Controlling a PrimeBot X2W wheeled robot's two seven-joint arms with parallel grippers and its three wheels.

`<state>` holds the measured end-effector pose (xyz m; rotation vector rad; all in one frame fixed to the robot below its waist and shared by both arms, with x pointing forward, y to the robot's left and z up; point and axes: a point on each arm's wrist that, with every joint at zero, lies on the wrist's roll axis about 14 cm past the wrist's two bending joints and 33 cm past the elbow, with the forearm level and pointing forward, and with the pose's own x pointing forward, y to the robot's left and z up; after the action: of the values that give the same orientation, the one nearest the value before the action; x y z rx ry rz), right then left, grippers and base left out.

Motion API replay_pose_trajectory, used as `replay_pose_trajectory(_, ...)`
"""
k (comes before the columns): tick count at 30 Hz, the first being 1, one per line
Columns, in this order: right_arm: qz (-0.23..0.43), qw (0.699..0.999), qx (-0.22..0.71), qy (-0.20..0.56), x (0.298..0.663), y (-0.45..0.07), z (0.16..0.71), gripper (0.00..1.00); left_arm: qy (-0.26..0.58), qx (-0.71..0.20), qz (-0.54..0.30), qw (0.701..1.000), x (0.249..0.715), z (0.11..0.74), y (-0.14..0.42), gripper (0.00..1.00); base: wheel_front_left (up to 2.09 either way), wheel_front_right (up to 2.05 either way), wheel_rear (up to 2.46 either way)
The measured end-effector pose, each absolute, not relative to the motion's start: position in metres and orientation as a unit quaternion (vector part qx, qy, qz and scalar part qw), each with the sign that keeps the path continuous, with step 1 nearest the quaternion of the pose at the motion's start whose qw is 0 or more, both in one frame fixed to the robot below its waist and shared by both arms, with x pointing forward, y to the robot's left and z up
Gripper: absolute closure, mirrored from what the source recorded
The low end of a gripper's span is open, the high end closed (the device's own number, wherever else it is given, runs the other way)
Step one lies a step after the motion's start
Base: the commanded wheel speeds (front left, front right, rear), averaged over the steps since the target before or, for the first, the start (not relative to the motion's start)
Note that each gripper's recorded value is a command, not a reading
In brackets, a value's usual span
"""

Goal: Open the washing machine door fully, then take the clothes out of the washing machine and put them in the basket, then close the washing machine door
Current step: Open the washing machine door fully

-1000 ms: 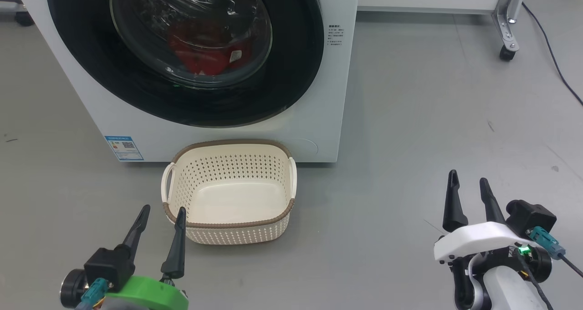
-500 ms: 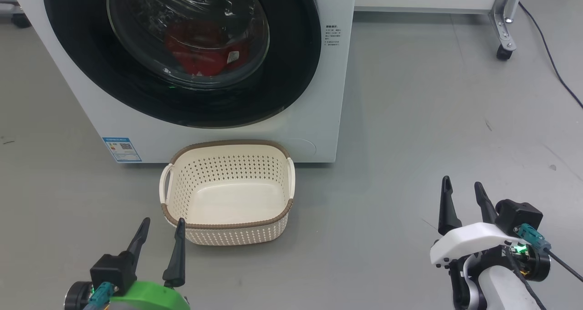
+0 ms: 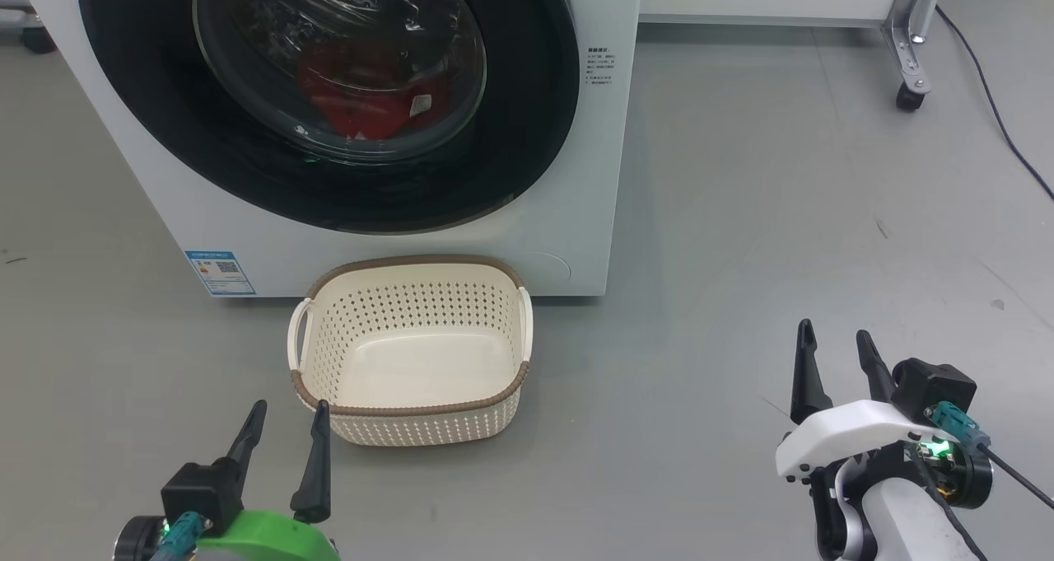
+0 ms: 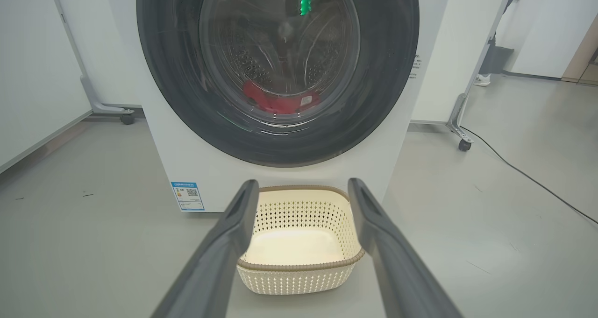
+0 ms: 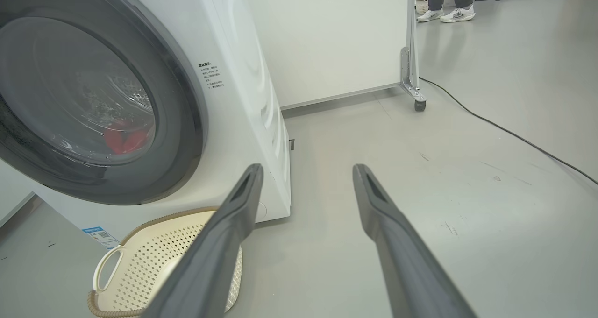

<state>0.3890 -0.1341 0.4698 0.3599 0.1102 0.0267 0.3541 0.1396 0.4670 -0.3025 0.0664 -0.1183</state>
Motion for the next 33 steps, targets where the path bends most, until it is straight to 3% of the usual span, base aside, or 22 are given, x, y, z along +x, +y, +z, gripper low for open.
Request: replay_pose_trajectory(33,0.016,0.983,0.175,0.061,0.3892,-0.1314,0.4656,0.00,0.027,-0.153,-0.054,0.986,0.3584,0.4699,0.1407,0.00,0.00,0.00,0.00)
